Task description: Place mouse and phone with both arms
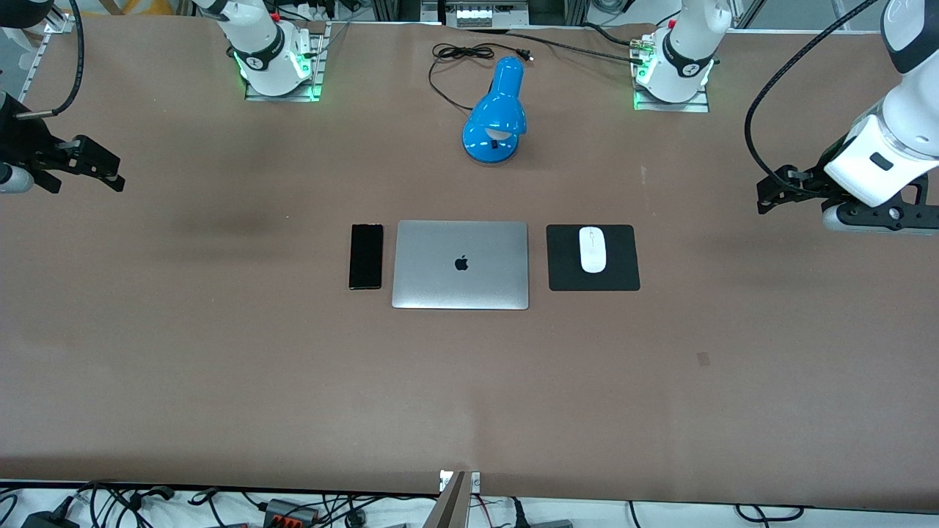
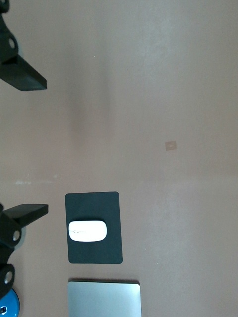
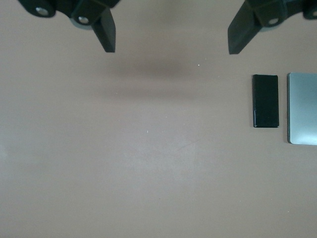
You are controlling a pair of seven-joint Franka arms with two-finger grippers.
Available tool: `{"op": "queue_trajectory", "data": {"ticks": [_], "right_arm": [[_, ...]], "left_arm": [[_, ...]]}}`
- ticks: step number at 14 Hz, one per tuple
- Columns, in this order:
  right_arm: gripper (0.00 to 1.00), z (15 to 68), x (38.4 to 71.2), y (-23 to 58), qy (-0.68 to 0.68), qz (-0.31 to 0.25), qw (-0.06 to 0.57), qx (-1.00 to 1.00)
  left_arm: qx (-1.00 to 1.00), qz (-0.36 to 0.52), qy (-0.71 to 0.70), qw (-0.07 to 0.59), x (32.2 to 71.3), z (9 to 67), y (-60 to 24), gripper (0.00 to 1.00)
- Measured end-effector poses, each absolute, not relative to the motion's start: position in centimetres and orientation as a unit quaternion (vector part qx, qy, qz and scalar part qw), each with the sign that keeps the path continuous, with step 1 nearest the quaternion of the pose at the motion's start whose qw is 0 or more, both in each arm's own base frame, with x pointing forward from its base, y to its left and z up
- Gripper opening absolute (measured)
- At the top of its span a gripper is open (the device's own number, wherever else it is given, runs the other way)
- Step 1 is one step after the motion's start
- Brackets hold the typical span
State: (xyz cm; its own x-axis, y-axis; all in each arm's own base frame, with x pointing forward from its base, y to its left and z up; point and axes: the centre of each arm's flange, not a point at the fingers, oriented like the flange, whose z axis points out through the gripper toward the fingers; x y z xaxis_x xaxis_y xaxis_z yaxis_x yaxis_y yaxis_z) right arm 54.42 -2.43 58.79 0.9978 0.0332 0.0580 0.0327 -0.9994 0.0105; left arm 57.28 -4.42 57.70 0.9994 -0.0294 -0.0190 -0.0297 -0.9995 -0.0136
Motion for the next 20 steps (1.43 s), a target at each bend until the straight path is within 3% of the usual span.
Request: {"op": "queue_trajectory", "data": {"ticks": [20], "right_arm": [[1.00,58.90,54.29,-2.08,0.000,0.023,0.004,1.000]], "left_arm": [[-1.000,0.008,0.017,0.007,57.14,58.44,-4.70,1.00]]}}
